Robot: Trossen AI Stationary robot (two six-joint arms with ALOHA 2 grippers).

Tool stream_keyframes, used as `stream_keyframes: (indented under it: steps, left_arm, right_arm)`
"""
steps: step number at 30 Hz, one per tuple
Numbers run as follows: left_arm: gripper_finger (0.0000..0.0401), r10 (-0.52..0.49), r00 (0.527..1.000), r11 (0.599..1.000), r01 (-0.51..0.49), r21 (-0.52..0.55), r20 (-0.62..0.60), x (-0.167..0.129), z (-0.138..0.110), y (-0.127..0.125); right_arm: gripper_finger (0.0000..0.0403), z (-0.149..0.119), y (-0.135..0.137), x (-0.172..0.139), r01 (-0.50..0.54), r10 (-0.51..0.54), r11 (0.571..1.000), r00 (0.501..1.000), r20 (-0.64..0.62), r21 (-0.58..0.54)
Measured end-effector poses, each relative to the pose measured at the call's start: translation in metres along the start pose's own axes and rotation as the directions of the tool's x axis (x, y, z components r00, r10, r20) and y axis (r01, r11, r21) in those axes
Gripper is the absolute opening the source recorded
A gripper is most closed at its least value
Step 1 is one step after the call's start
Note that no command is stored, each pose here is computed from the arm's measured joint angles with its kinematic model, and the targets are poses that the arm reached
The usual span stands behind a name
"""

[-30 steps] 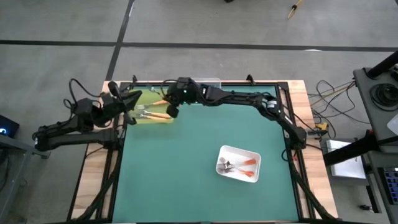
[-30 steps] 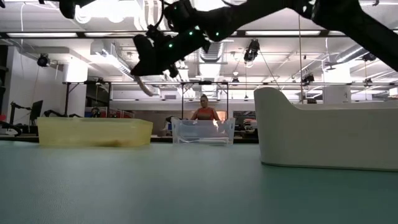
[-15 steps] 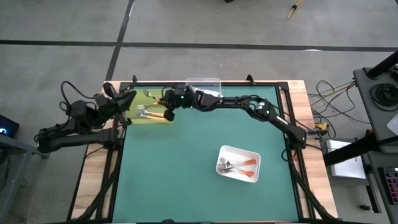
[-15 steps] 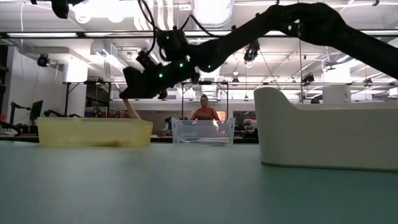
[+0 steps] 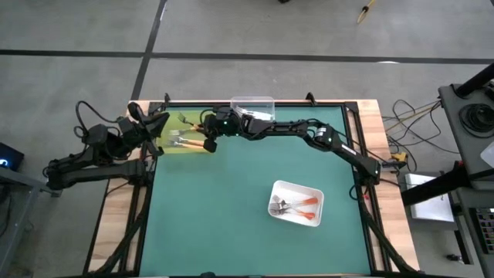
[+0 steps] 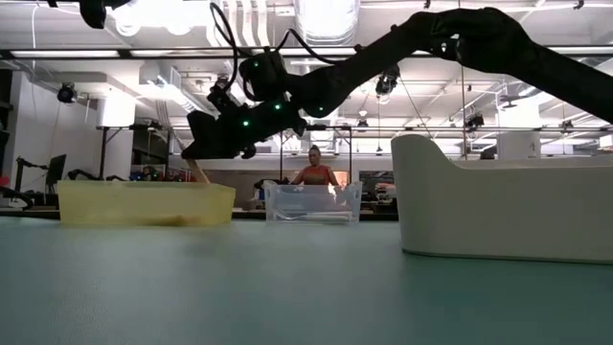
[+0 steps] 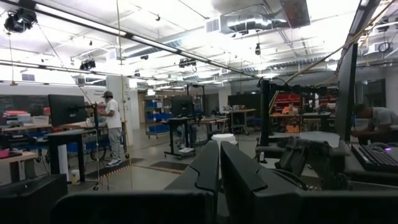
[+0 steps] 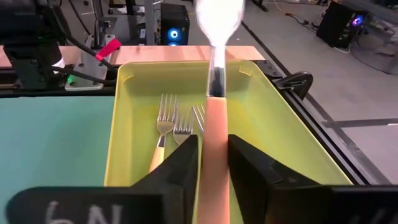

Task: Sort silverware by color (type)
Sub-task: Put the light orange into the yellow bin, then return to Home Position

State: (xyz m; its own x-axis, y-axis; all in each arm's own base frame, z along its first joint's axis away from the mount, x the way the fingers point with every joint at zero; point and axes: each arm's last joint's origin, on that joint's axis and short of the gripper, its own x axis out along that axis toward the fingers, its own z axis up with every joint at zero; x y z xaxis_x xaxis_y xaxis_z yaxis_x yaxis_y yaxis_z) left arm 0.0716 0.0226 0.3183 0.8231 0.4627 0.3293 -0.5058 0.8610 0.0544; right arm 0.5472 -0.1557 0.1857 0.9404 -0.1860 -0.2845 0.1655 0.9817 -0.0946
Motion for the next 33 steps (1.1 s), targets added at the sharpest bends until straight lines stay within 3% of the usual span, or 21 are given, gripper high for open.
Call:
stream_keyframes:
  steps: [7, 18, 24, 28, 33]
  left_arm:
    - [0.0000, 0.000, 1.000, 1.000, 0.000, 0.000, 0.001, 0.000, 0.000, 0.000]
    - [0.0000, 0.000, 1.000, 1.000, 0.000, 0.009, -0.002, 0.000, -0.001, 0.000]
    - [0.0000, -0.002, 1.000, 1.000, 0.003, 0.018, -0.015, 0.002, -0.003, -0.001]
    - [0.0000, -0.010, 0.999, 1.000, 0.011, 0.027, -0.042, 0.008, -0.006, -0.004]
    - [0.0000, -0.136, 0.989, 0.990, 0.137, 0.024, -0.054, 0.024, -0.010, -0.013]
  right_arm:
    - [0.0118, -0.001, 0.000, 0.000, -0.002, 0.002, 1.000, 1.000, -0.011, 0.000]
    - [0.0108, 0.004, 0.004, -0.004, -0.008, 0.009, 1.000, 0.999, -0.037, 0.016]
    - [0.0092, 0.040, 0.015, -0.031, -0.018, 0.020, 1.000, 0.995, -0.098, 0.019]
    - [0.0076, 0.059, 0.036, -0.052, -0.037, 0.031, 0.998, 0.990, -0.137, -0.042]
    - [0.0057, 0.066, 0.066, -0.081, -0.094, 0.084, 0.991, 0.991, -0.105, -0.095]
